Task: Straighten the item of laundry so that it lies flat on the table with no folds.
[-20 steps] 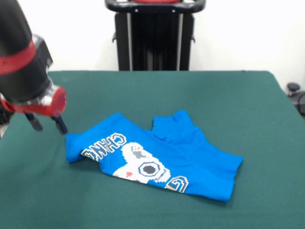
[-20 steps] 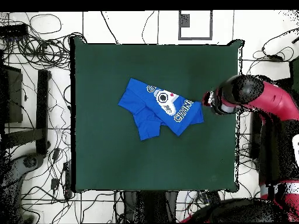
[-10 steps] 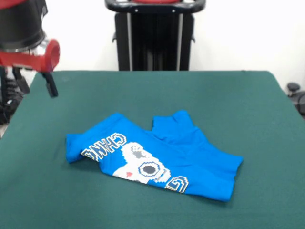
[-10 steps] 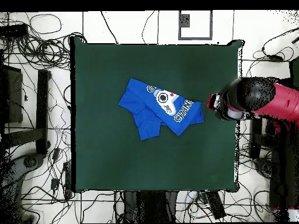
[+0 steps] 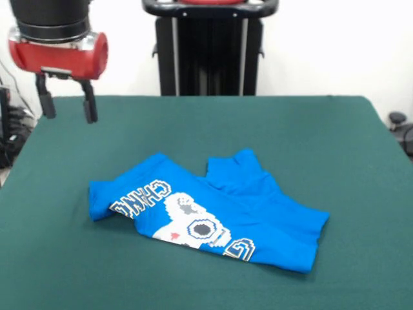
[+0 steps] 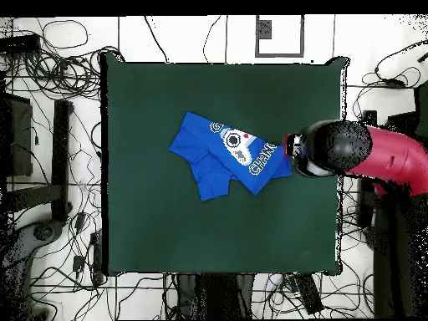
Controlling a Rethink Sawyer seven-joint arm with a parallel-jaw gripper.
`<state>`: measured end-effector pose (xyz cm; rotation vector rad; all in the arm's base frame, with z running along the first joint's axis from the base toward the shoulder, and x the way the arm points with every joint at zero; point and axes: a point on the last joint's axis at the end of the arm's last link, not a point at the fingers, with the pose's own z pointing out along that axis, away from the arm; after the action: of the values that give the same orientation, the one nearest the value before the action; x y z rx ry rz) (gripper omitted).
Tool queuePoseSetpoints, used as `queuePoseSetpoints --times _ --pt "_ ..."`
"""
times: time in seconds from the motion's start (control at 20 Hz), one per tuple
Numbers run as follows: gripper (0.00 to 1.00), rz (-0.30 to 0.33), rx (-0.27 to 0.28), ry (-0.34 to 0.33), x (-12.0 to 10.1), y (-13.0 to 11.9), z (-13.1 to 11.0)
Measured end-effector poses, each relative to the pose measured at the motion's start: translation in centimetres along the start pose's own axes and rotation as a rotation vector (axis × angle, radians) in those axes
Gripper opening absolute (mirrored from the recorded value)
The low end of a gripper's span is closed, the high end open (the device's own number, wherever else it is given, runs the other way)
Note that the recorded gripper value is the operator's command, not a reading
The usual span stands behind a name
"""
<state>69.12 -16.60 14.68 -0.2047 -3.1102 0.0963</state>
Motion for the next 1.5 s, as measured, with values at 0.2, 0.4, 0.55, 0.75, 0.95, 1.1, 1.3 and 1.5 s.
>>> queuePoseSetpoints --times 0.2,0.4,0.55,0.75,0.95,1.1,1.3,1.5 --pt "1.00 -0.037 0.001 -0.051 0.8 2.4 0.8" --pt "1.00 -0.070 0.005 -0.085 2.0 4.4 1.9" --pt "1.00 -0.090 0.010 -0.103 2.9 5.6 2.8" --pt "1.00 -0.107 0.014 -0.116 4.1 6.7 3.7" --pt "1.00 -0.113 0.015 -0.115 5.2 7.0 4.3" --pt "1.00 -0.110 0.017 -0.106 6.2 6.8 4.9" --pt "1.00 -0.104 0.023 -0.086 7.2 6.4 5.3" --pt "1.00 -0.103 0.023 -0.071 7.9 6.3 5.7"
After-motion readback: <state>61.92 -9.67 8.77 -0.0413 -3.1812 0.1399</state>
